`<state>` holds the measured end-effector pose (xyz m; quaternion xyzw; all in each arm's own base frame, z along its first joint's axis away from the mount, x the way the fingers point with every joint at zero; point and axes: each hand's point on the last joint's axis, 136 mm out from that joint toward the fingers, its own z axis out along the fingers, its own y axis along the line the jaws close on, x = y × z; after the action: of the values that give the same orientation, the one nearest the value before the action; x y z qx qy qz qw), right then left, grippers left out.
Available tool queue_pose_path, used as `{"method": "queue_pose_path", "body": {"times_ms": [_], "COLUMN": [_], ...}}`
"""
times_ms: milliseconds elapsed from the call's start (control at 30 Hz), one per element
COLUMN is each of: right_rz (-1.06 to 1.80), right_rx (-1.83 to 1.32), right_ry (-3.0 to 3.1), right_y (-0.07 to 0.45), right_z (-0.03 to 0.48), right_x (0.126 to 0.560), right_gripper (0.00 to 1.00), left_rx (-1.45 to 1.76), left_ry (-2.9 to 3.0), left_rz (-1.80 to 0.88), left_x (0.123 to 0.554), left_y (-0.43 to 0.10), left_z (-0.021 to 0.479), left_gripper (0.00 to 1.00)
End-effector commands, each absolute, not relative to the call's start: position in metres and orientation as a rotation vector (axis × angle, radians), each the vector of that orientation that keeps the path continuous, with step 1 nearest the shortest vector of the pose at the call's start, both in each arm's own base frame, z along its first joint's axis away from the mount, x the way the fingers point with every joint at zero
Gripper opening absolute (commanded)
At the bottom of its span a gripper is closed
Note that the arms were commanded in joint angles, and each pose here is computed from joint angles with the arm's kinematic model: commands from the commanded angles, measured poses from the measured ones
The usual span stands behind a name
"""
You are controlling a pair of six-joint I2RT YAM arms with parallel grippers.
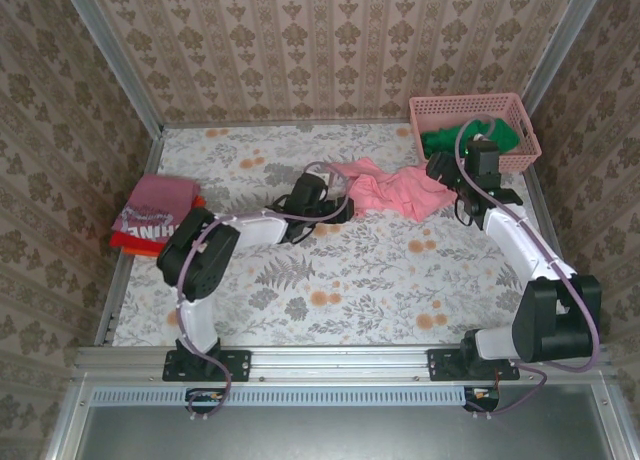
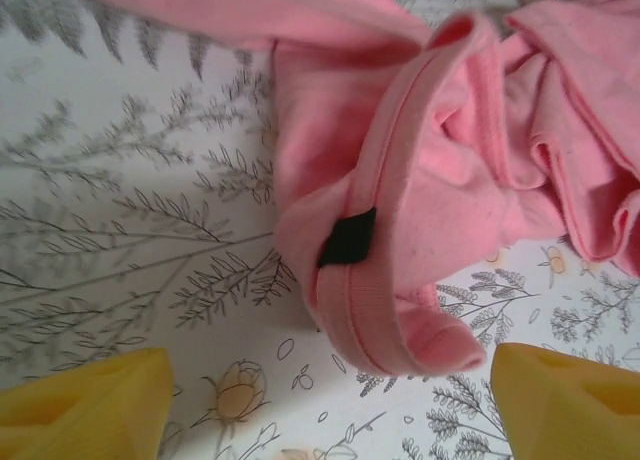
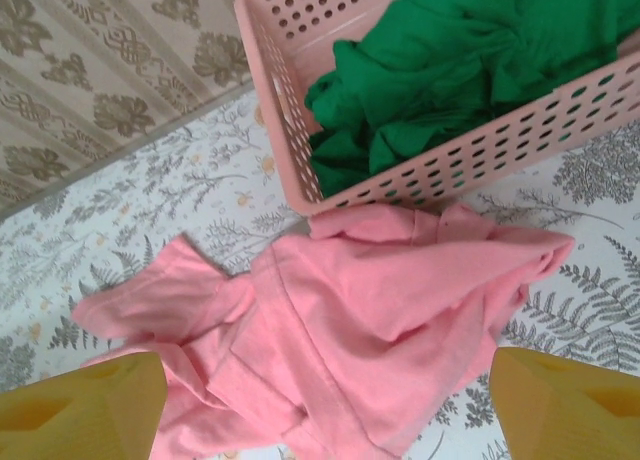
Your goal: Fold and stack the t-shirts
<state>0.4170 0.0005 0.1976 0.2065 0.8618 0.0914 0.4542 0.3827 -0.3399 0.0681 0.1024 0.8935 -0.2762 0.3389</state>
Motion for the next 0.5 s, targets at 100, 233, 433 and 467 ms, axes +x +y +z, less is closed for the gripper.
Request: {"method": "queue_pose_path", "body": {"times_ms": [100,233,433,467], "right_rz": [0.288,0.325,0.264,0.236], "right_rx": [0.408,0.366,0.232,0.201], "right_ry": [2.250,2.370,2.480,2.489], "right_y": [0.019,0.035,0.066,0.073], "right_z": [0.166,0.127,0.098,0.096], "right_x": [0.406,0.408,0.426,0.431], "right_gripper": [0.86,0.85,0.82,0.79], "left_rx": [0.257,0.278,0.272,0.275], "left_ry": [2.396,2.404,2.406,2.406], "left_rz": [-0.848,-0.851,-0.829,-0.824], "left_x": [0.379,0.380,0.383,0.383], "left_y": [-0.377,-0.391,-0.387,-0.384], "left_z": [0.055,0.050,0.047,0.047], "left_gripper": [0.64,0.39,0.00,0.00]}}
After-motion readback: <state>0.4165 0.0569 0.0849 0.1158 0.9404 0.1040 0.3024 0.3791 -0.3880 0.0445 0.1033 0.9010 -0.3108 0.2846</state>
